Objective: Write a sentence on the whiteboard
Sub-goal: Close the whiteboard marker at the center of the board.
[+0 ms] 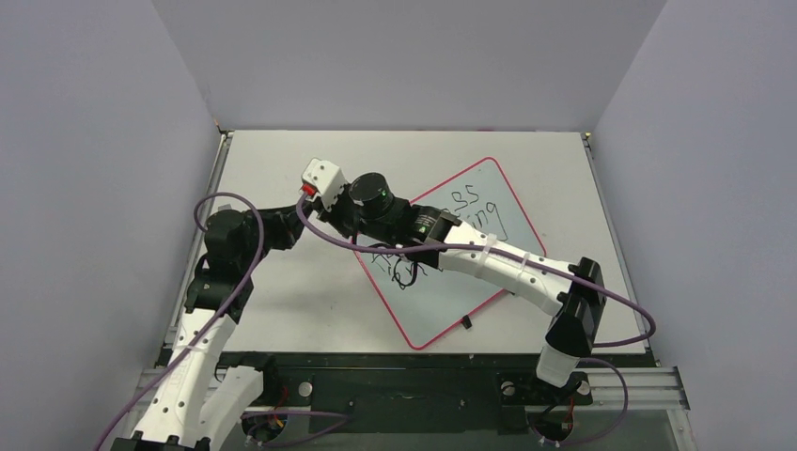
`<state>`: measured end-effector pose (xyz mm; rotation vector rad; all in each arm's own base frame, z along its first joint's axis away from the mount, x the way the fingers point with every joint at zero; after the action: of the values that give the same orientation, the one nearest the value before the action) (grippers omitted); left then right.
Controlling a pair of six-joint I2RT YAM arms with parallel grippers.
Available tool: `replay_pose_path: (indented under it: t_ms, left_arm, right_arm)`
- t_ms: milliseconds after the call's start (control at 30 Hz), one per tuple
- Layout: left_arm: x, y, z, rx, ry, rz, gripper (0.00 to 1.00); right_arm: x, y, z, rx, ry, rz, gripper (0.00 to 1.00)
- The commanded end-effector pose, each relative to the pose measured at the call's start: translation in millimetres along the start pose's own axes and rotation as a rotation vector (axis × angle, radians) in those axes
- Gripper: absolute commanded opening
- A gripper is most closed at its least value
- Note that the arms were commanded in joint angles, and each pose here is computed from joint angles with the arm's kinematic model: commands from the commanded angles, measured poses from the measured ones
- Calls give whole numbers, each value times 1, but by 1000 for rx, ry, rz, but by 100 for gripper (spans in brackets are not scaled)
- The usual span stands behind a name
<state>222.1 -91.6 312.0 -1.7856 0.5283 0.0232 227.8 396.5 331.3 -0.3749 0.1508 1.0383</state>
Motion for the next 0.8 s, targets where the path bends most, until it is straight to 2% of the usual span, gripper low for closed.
replay_pose_path:
  t_ms: [0,100,233,367,567,633,767]
  left_arm:
    - [-36,-40,-51,151,295,-167,0]
    - [-38,-41,-53,163,289,-168,0]
    - [-39,-43,-56,178,283,-178,0]
    - [-40,-43,-59,182,282,-183,0]
    - [-39,-42,-62,183,273,-186,0]
    - [-39,-42,-62,179,272,-188,0]
    - [-41,-42,-62,175,262,-196,0]
  right_arm:
    - [20,16,-18,-99,72,60,0]
    - [23,11,-17,-40,69,27,0]
    - [28,2,-12,131,65,-74,0]
    - [30,-4,-7,370,46,-135,0]
    - [32,-16,-3,749,-24,-81,0]
    - [32,-20,-3,814,-51,-49,0]
    - [32,-20,-4,823,-51,-53,0]
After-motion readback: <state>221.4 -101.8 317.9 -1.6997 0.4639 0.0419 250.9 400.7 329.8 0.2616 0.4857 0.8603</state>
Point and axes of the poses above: each gripper's point midway between its finger pads, its own x axis out along the fingers, its own y axis along the line the jaws close on, z = x × y, the point moved 8 cm from there along -x, back along the fingers, and after that the axes turned 2 degrees about -x, right-handed, at the moved point
